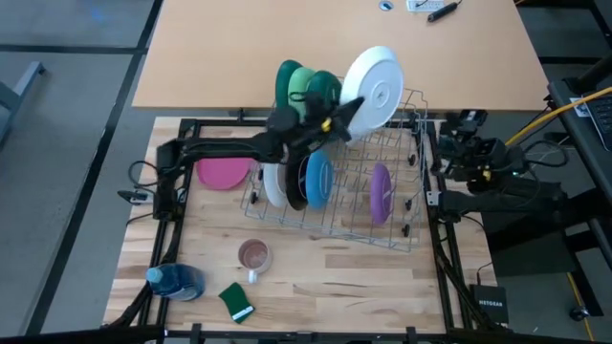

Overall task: Sort dishes
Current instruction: Put the white plate into the dishwasher rack

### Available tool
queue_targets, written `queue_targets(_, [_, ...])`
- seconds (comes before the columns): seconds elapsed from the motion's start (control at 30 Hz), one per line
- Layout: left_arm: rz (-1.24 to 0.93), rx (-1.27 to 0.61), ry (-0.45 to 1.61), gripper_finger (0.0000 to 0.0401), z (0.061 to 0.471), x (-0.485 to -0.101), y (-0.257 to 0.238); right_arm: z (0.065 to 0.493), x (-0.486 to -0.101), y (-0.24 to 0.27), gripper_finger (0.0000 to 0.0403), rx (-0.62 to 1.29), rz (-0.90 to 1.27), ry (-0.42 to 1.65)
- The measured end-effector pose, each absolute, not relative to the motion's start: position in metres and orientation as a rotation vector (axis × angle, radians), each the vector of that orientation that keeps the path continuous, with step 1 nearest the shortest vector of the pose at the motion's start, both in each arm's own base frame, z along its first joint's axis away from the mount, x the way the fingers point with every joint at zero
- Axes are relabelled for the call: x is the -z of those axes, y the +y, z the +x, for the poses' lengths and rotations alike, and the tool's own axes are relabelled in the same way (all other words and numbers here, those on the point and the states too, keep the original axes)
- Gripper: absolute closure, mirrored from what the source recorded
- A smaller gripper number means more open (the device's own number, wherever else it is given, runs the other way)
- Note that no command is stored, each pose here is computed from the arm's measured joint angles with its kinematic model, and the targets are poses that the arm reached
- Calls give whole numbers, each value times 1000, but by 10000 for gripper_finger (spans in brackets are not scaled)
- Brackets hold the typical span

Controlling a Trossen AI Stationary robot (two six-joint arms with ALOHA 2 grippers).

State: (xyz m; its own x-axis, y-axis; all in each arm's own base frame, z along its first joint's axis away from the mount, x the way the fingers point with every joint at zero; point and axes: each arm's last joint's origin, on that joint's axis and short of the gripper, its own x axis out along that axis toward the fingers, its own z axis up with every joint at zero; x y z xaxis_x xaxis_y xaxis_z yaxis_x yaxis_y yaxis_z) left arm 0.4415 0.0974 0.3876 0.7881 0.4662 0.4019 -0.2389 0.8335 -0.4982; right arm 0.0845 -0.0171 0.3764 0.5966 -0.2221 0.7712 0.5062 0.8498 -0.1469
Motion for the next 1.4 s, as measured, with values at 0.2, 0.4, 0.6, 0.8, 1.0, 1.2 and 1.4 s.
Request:
queue_targets(0.2, [-561, -449, -464, 363, 477, -374, 123, 65, -377, -15, 276, 486, -363, -834])
queue_targets(0.4, [-635, -547, -454, 364, 491, -359, 149, 59, -372, -16, 276, 537, -338, -770])
queue_targets(0.6, [-683, -610, -438, 364, 491, -343, 170, 66, -363, -19, 276, 572, -327, -624])
queue_targets(0.8, [-730, -627, -389, 365, 491, -335, 176, 77, -344, -25, 276, 662, -225, -388])
queue_targets(1.0, [-719, -631, -376, 366, 492, -335, 175, 78, -324, -33, 276, 942, -76, -194])
queue_targets(1.2, [-717, -635, -365, 366, 492, -334, 175, 76, -305, -36, 276, 1123, -1, -42])
queue_targets(1.4, [-715, -636, -363, 366, 492, -333, 175, 75, -283, -36, 276, 1146, 117, 69])
